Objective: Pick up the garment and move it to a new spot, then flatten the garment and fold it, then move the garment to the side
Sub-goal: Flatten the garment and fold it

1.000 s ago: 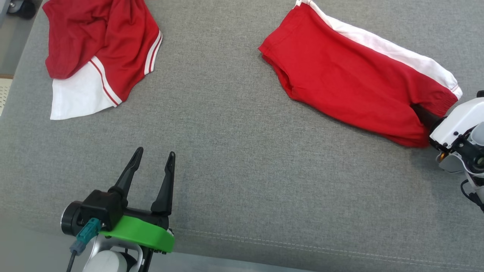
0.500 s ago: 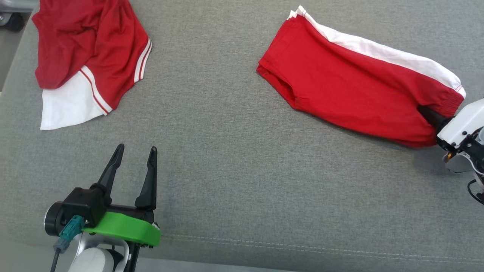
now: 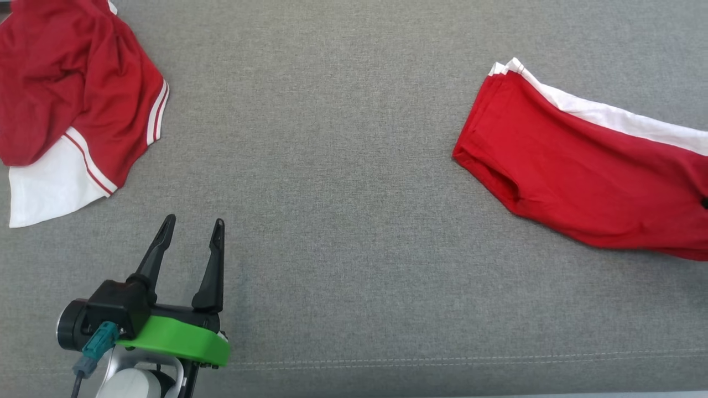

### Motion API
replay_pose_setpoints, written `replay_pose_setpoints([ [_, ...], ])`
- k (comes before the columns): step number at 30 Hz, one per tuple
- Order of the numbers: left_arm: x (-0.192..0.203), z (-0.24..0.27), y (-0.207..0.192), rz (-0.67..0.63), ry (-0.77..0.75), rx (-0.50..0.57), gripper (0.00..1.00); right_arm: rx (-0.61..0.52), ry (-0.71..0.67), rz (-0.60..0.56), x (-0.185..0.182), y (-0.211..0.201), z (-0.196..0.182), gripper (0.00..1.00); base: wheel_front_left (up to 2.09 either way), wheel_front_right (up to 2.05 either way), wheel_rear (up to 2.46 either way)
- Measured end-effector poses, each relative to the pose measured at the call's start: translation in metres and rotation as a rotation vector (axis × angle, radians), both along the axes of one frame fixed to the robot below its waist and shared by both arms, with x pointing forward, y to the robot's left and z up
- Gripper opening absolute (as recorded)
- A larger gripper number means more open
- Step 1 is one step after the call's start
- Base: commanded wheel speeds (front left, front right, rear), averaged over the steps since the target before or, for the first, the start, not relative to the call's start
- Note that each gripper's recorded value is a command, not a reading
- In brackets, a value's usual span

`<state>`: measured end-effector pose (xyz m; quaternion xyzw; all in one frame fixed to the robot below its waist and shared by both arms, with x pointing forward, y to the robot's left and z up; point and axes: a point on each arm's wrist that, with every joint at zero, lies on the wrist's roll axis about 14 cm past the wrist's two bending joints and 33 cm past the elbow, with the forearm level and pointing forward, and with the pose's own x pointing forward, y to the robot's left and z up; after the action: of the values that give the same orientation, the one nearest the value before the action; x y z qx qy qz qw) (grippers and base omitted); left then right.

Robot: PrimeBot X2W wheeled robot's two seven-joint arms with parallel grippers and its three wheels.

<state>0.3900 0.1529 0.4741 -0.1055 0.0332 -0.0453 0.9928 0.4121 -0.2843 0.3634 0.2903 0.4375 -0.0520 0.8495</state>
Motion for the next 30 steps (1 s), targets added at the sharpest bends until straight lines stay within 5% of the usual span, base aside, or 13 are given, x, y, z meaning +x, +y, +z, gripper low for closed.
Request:
replay_pose_setpoints([
  [13, -0.006, 0.01, -0.005, -0.01, -0.024, 0.002, 1.0, 0.316, -0.227, 0.161, 0.025, 0.104, 0.064, 0.0, 0.0, 0.0, 0.0],
  [30, -0.029, 0.016, 0.016, 0.09, -0.019, -0.013, 1.0, 0.348, -0.292, 0.131, 0.064, 0.173, 0.069, 0.0, 0.0, 0.0, 0.0],
])
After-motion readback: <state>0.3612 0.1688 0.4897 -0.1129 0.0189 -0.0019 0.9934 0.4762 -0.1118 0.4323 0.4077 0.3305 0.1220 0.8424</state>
